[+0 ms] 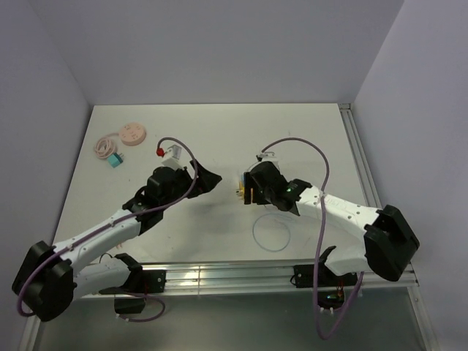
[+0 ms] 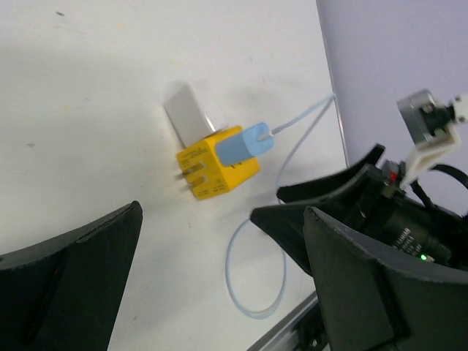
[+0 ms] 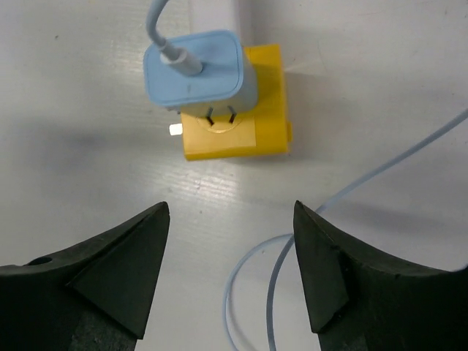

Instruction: Insert the plug

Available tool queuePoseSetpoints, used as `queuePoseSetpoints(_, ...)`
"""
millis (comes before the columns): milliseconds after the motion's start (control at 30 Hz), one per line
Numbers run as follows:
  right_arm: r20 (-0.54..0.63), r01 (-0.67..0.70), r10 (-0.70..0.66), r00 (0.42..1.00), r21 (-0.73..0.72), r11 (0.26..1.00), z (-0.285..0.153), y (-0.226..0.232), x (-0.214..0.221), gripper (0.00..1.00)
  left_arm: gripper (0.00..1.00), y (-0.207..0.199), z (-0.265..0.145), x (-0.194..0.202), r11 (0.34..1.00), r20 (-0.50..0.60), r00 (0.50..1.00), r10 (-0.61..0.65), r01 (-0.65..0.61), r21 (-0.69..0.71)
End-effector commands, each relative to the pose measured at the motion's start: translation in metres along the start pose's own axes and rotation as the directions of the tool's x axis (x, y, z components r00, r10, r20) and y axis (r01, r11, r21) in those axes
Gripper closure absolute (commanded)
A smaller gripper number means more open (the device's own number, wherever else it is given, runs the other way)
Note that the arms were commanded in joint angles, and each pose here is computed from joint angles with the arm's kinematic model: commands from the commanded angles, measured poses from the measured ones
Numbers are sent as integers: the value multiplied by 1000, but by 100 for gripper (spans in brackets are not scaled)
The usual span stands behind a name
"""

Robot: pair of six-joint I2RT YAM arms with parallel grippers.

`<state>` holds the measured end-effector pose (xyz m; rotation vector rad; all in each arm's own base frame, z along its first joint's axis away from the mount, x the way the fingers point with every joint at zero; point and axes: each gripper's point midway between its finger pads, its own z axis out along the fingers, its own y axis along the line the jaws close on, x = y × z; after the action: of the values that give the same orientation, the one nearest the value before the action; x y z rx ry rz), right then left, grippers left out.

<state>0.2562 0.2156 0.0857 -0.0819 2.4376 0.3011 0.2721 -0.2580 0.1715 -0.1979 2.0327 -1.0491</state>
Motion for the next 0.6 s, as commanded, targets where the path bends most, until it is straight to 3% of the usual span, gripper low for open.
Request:
queuePoseSetpoints(0, -18, 16, -17, 1000, -70, 997, -15, 3, 12, 24, 2, 28, -19, -12, 985, 45, 997, 61, -53, -167)
queuePoseSetpoints(300, -50, -1, -9, 999, -211, 978, -23, 12, 44, 34, 0, 42, -45, -40, 945, 112, 988, 105, -64, -320)
queuePoseSetpoints(567, -80, 21, -56, 995, -384, 923, -2, 62, 40, 37, 1, 56, -52, -45, 912, 130, 989, 72, -12, -411)
